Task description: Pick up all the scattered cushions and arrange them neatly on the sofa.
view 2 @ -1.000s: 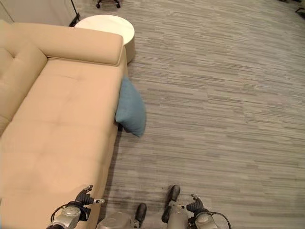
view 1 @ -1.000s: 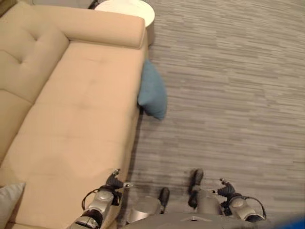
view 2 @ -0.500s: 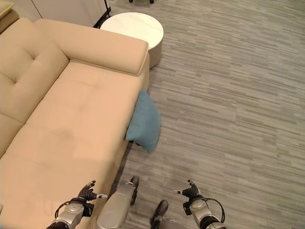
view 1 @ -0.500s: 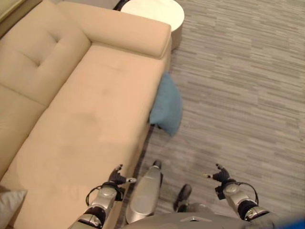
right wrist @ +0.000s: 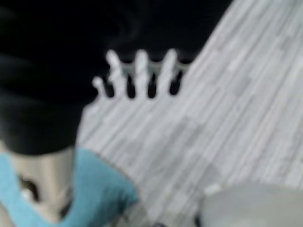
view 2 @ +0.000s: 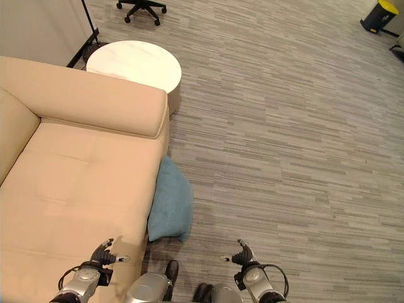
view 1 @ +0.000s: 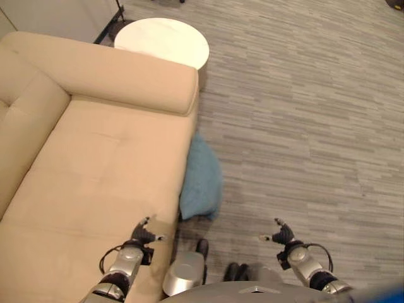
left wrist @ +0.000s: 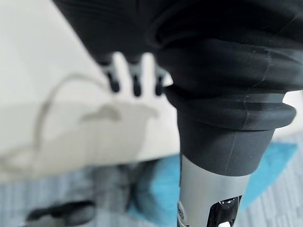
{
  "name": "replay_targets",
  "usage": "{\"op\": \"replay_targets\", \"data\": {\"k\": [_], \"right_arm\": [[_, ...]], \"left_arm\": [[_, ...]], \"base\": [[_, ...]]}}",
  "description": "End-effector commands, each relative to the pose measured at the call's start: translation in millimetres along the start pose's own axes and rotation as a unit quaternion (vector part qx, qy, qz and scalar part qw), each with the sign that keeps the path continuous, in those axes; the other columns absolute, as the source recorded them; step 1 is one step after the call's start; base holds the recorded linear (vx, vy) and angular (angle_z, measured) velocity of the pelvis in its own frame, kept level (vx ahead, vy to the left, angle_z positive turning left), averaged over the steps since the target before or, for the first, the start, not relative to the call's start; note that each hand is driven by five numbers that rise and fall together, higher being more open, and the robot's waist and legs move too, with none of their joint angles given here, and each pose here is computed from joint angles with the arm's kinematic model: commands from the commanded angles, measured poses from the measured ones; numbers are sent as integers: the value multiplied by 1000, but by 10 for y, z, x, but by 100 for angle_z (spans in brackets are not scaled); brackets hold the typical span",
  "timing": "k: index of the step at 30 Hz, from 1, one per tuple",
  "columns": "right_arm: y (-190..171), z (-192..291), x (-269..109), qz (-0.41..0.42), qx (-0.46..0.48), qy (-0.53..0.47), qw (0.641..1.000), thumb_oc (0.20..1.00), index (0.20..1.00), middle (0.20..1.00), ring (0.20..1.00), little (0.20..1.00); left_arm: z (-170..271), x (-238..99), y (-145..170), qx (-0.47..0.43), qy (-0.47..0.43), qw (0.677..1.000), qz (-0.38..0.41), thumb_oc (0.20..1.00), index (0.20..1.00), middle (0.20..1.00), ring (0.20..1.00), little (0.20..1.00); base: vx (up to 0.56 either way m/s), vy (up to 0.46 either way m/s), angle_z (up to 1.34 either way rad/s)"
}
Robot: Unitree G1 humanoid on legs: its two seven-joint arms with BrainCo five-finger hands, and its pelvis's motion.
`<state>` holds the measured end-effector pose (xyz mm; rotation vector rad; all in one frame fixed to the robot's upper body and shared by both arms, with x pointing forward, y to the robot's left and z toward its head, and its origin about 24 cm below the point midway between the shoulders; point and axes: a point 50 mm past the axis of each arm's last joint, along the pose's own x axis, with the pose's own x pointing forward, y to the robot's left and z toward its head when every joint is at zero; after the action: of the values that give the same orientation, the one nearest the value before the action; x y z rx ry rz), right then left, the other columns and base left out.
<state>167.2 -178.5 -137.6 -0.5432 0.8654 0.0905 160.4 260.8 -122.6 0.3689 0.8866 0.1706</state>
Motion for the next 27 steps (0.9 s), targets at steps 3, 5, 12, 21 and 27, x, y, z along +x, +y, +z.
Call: {"op": "replay_targets", "data": {"k": [3, 5, 12, 21, 27], "right_arm": [[-227, 107, 21, -28, -18, -39, 999, 1000, 1000, 1000, 1000, 1000], [-295, 98, 30, -37, -26, -38, 998, 1000, 1000, 1000, 1000, 1000], [-589, 7, 64, -64, -9, -22, 998, 1000, 1000, 1000, 1000, 1000], [-606, -67, 53, -70, 0, -7, 998, 1000, 1000, 1000, 1000, 1000], [-571, -170, 37, -63, -12, 15, 998, 1000, 1000, 1000, 1000, 1000]], "left_arm": [[-13, -20, -135, -10, -4, 1000, -5, 1000, 1000, 1000, 1000, 1000], [24, -15, -145, -19, -11, 1000, -3, 1000, 1000, 1000, 1000, 1000], [80, -30, -407, -7, -18, 998, -55, 1000, 1000, 1000, 1000, 1000], [247, -22, -585, -4, -39, 996, -84, 1000, 1000, 1000, 1000, 1000], [182, -40, -585, -6, -30, 996, -88, 1000, 1000, 1000, 1000, 1000]], "base": [[104, -65, 36], [166, -165, 33], [59, -120, 35], [-33, -15, 15], [-7, 99, -5]]}}
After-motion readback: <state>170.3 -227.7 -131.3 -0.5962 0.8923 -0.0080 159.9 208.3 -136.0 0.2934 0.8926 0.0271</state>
